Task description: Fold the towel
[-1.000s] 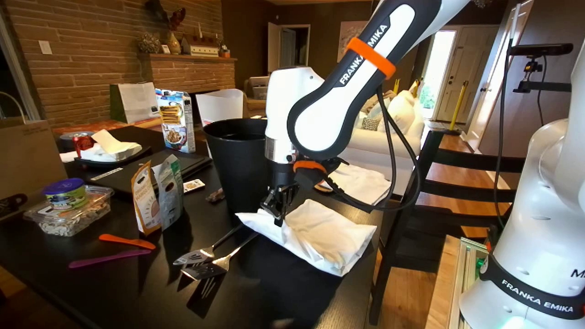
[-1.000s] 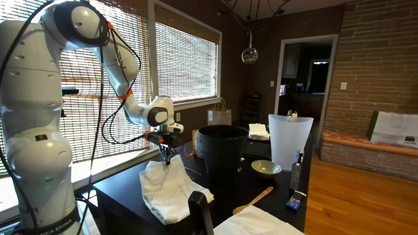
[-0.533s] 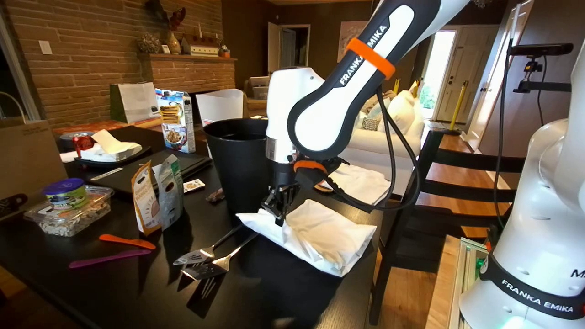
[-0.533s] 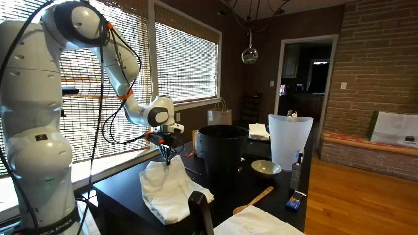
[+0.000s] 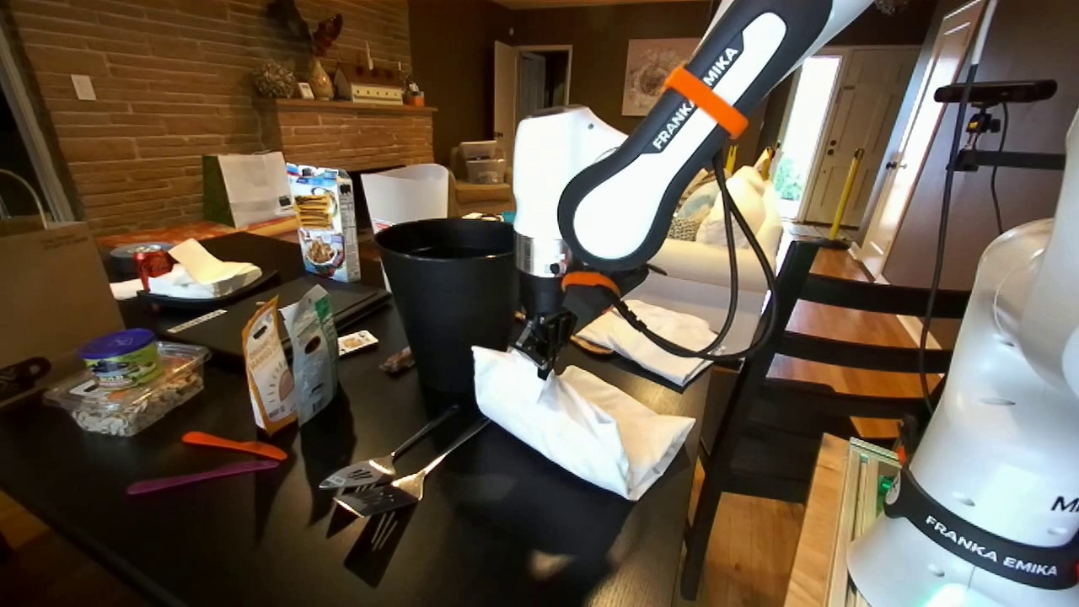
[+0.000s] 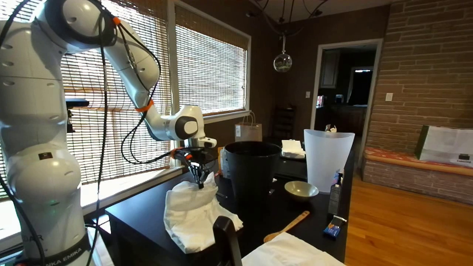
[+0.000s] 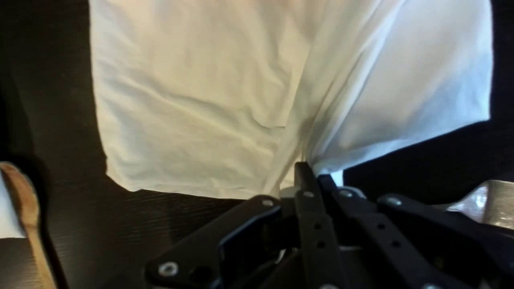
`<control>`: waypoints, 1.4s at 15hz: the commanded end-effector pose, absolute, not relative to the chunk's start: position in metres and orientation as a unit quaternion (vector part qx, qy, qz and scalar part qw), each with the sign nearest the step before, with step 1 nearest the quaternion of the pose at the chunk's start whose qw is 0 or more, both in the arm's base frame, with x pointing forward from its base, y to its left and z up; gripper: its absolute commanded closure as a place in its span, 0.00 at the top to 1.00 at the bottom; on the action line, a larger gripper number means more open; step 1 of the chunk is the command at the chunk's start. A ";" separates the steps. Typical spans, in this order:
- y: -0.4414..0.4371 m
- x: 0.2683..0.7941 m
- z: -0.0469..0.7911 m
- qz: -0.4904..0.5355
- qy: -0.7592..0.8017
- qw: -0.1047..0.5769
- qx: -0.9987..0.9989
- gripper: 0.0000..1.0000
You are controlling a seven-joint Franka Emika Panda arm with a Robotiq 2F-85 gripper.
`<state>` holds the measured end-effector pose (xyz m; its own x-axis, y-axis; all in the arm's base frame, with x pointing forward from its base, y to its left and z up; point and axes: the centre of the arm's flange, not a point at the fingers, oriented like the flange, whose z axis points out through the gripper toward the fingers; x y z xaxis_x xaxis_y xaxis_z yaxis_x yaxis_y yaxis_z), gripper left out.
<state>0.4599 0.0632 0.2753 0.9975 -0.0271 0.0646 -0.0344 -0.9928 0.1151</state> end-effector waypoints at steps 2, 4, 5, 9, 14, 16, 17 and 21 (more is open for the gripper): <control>0.033 0.445 0.286 0.012 -0.064 0.108 0.992 0.01; 0.021 0.439 0.282 -0.001 -0.084 0.121 0.989 0.01; 0.016 0.437 0.281 -0.007 -0.094 0.126 0.988 0.01; -0.012 0.429 0.278 -0.019 -0.134 0.150 0.979 0.01; -0.040 0.428 0.277 -0.016 -0.160 0.163 0.973 0.01; -0.047 0.426 0.271 -0.024 -0.169 0.159 0.972 0.01; -0.050 0.424 0.268 -0.026 -0.173 0.160 0.971 0.01; -0.067 0.416 0.250 -0.045 -0.189 0.157 0.968 0.01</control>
<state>0.4267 -0.0540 0.2606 0.9350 -0.3536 -0.0254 -0.3292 -0.8926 0.3081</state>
